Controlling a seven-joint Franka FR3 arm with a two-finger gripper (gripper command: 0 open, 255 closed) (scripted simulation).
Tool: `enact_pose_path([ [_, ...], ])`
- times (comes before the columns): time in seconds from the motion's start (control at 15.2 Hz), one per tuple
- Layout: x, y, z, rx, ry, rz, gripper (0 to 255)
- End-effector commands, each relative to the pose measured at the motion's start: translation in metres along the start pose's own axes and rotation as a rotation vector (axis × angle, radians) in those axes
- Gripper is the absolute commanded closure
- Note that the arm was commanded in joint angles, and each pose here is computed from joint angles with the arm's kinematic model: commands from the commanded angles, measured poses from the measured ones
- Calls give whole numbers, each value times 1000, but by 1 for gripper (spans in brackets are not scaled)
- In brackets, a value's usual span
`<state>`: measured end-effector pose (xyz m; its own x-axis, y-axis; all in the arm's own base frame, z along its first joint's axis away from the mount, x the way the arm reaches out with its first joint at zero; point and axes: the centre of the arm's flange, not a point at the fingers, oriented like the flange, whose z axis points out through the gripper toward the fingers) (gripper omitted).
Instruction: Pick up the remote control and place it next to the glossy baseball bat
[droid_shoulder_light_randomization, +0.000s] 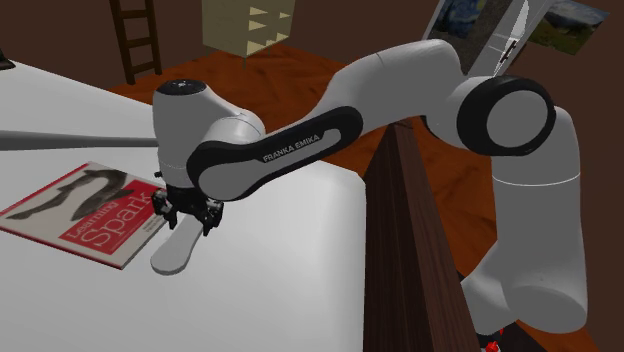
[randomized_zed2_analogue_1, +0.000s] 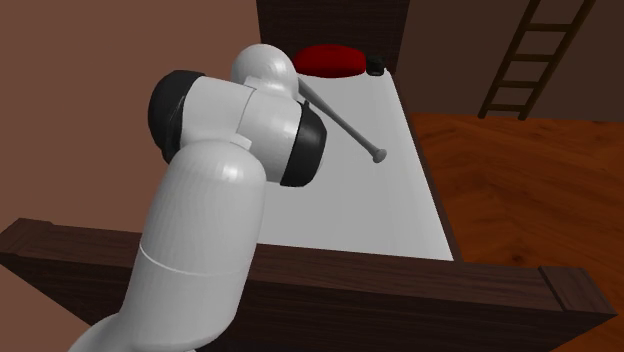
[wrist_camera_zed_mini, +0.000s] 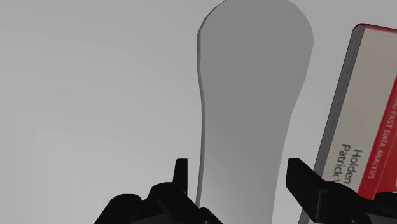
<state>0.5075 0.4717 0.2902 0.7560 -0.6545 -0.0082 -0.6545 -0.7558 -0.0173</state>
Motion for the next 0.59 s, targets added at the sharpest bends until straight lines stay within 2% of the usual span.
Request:
enact_pose_path([
  [0.0, 0, 0, -12, 0, 0, 0, 255],
  [0.53, 0, 0, -54, 0, 0, 0, 255],
])
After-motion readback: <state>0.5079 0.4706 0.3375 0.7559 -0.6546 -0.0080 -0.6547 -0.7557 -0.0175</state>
